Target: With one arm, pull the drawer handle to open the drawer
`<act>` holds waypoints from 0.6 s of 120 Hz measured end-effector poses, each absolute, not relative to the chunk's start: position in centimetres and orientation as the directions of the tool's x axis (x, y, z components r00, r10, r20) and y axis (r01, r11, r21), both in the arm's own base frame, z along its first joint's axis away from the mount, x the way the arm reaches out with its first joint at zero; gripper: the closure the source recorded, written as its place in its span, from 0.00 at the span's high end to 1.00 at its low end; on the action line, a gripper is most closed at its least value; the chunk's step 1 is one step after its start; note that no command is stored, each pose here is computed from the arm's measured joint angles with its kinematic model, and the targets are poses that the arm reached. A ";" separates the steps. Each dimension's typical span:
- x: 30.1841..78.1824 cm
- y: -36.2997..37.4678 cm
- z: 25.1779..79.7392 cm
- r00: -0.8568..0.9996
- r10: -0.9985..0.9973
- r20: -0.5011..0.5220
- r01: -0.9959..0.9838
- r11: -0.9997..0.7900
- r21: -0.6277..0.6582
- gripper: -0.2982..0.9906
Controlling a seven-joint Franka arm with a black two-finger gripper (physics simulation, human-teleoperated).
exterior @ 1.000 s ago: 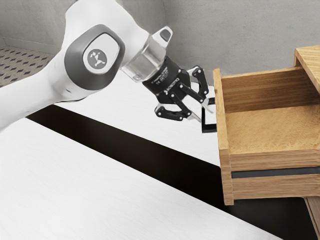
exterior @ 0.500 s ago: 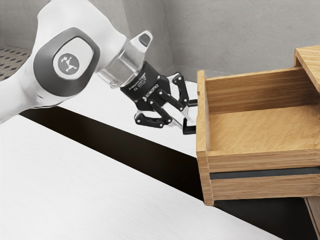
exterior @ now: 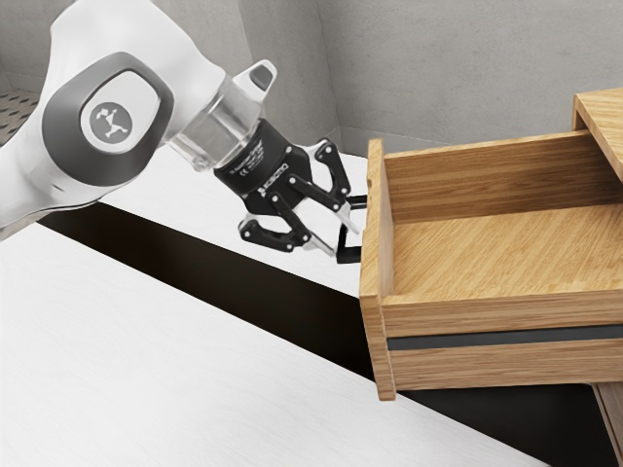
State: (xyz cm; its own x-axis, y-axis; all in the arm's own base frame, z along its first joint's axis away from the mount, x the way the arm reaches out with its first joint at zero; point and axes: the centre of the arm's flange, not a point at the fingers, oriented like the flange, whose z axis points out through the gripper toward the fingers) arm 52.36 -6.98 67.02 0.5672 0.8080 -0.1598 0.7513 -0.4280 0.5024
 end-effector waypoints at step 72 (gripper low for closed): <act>53.0 1.5 78.9 0.777 0.570 0.268 0.553 -0.821 0.142 0.73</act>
